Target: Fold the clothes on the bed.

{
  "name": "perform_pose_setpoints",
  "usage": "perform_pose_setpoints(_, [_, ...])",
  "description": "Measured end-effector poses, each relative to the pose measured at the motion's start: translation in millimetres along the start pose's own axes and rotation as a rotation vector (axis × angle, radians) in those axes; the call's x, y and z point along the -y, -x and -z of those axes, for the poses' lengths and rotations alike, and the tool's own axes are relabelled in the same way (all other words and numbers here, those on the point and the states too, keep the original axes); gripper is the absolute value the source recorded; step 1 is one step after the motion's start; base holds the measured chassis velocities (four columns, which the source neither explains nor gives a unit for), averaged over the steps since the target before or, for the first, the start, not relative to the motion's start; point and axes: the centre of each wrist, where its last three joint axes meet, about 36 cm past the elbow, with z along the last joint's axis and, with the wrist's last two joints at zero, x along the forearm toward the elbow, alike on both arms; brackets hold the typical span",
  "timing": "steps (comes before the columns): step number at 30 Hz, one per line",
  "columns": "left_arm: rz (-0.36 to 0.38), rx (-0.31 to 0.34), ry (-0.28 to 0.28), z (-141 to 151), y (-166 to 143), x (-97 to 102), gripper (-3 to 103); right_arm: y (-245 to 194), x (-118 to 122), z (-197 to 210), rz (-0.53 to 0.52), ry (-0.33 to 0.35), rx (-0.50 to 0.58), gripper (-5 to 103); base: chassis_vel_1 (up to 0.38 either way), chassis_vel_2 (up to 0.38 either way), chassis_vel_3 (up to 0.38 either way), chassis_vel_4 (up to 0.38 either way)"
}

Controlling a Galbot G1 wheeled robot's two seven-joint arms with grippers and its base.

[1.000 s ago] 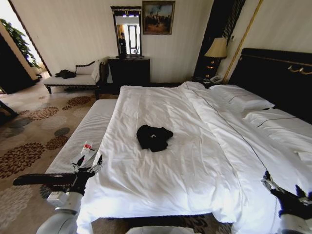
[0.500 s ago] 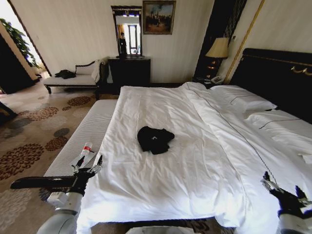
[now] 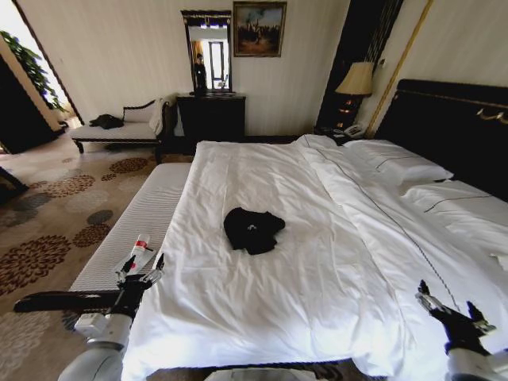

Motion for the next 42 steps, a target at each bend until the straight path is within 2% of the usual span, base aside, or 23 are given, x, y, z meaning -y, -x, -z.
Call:
perform_pose_setpoints(5, [-0.02, 0.004, 0.019, 1, 12, -1.7, 99, 8, -2, 3, 0.013, -0.004, 0.013, 100, 0.0, 0.0, 0.0, 0.0])
perform_pose_setpoints(9, [-0.055, -0.014, 0.048, 6, 43, -2.7, 99, 11, -5, 3, 0.017, 0.003, 0.016, 100, 0.0, 0.0, 0.0, 0.0])
perform_pose_setpoints(14, [-0.077, -0.032, 0.06, 15, 64, -8.1, 100, 9, -8, -1, 0.021, 0.005, 0.007, 100, 0.0, 0.0, 0.0, 0.0])
perform_pose_setpoints(16, [-0.097, -0.049, 0.055, 25, 78, -14.7, 100, 4, -7, -5, 0.01, 0.004, -0.001, 100, 0.0, 0.0, 0.0, 0.0])
perform_pose_setpoints(19, [-0.156, -0.071, 0.087, 40, 109, -21.6, 100, -5, -1, -12, -0.008, -0.002, -0.009, 100, 0.0, 0.0, 0.0, 0.0])
perform_pose_setpoints(21, [-0.173, -0.087, 0.09, 42, 118, -21.2, 100, -6, 0, -13, -0.011, -0.003, -0.008, 100, 0.0, 0.0, 0.0, 0.0])
perform_pose_setpoints(22, [-0.192, -0.1, 0.09, 45, 134, -18.6, 100, -6, 1, -13, -0.014, -0.004, -0.008, 100, 0.0, 0.0, 0.0, 0.0])
perform_pose_setpoints(24, [-0.212, -0.088, 0.101, 59, 171, -13.5, 100, -6, 1, -13, -0.014, -0.003, -0.005, 100, 0.0, 0.0, 0.0, 0.0])
perform_pose_setpoints(25, [-0.212, -0.088, 0.101, 59, 171, -13.5, 100, -6, 1, -13, -0.014, -0.003, -0.005, 100, 0.0, 0.0, 0.0, 0.0])
perform_pose_setpoints(28, [-0.25, -0.118, 0.102, 58, 218, 3.9, 100, -4, 0, -12, -0.012, -0.006, -0.002, 100, 0.0, 0.0, 0.0, 0.0])
perform_pose_setpoints(29, [-0.25, -0.118, 0.102, 58, 218, 3.9, 100, -4, 0, -12, -0.012, -0.006, -0.002, 100, 0.0, 0.0, 0.0, 0.0])
perform_pose_setpoints(33, [-0.275, -0.191, 0.067, 48, 286, 39.1, 100, -4, 5, -17, -0.027, -0.009, -0.017, 100, 0.0, 0.0, 0.0, 0.0])
perform_pose_setpoints(34, [-0.275, -0.191, 0.067, 48, 286, 39.1, 100, -4, 5, -17, -0.027, -0.009, -0.017, 100, 0.0, 0.0, 0.0, 0.0])
perform_pose_setpoints(38, [-0.318, -0.254, 0.047, 37, 319, 72.6, 100, -2, 9, -20, -0.04, -0.012, -0.025, 100, 0.0, 0.0, 0.0, 0.0])
perform_pose_setpoints(39, [-0.318, -0.254, 0.047, 37, 319, 72.6, 100, -2, 9, -20, -0.04, -0.012, -0.025, 100, 0.0, 0.0, 0.0, 0.0])
perform_pose_setpoints(42, [-0.355, -0.34, 0.025, 33, 339, 97.8, 100, 1, 10, -23, -0.047, -0.008, -0.027, 100, 0.0, 0.0, 0.0, 0.0])
